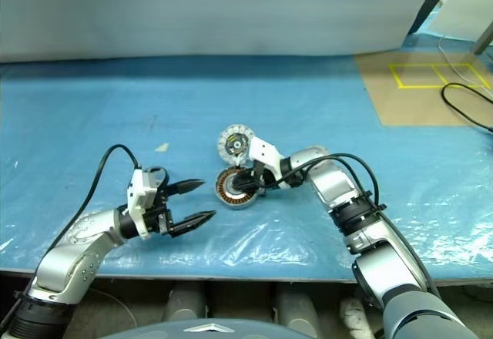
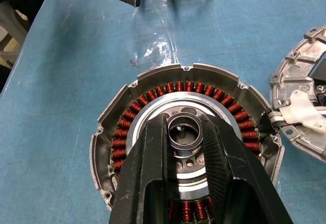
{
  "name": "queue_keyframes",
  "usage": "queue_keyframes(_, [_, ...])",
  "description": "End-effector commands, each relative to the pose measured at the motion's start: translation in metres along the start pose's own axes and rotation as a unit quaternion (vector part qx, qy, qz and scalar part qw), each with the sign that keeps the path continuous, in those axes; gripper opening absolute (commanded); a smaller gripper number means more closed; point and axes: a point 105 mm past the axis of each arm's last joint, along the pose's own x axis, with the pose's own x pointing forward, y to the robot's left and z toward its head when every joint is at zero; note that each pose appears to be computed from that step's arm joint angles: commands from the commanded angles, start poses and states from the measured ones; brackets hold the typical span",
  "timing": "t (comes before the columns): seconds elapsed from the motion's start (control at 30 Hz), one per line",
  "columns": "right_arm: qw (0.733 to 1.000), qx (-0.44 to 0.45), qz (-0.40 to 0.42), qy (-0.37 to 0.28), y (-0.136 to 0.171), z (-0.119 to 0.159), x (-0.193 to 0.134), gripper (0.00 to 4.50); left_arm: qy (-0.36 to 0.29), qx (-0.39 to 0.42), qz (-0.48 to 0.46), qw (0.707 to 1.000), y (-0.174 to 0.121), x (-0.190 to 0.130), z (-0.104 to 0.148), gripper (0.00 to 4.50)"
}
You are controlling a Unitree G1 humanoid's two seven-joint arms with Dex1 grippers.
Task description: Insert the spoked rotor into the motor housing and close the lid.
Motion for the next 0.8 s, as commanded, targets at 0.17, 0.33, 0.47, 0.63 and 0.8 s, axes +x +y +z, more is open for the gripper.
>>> queue_keyframes(0.17, [1.0,-0.01,0.004,0.008,0.0006,-0.0012,-0.0029,0.59,-0.008,0.012,-0.008,1.0,-0.0032,0.0031,0.0065,4.45])
queue_keyframes(0.33, [1.0,-0.012,0.013,0.005,0.0052,0.0009,0.0006,0.59,-0.008,0.013,-0.008,1.0,-0.0031,0.003,0.0064,4.45])
queue_keyframes(0.47, [1.0,-0.011,0.016,0.005,0.0069,0.001,0.0021,0.59,-0.008,0.012,-0.007,1.0,-0.0024,0.0028,0.006,4.45])
queue_keyframes(0.63, [1.0,-0.012,0.023,0.004,0.0085,0.0001,0.0018,0.94,-0.007,0.012,-0.006,1.0,-0.002,0.0021,0.0049,4.45])
queue_keyframes(0.8, [1.0,-0.008,0.019,0.006,0.0071,0.0,0.0007,2.13,-0.008,0.013,-0.006,1.0,-0.0015,0.0017,0.0044,4.45])
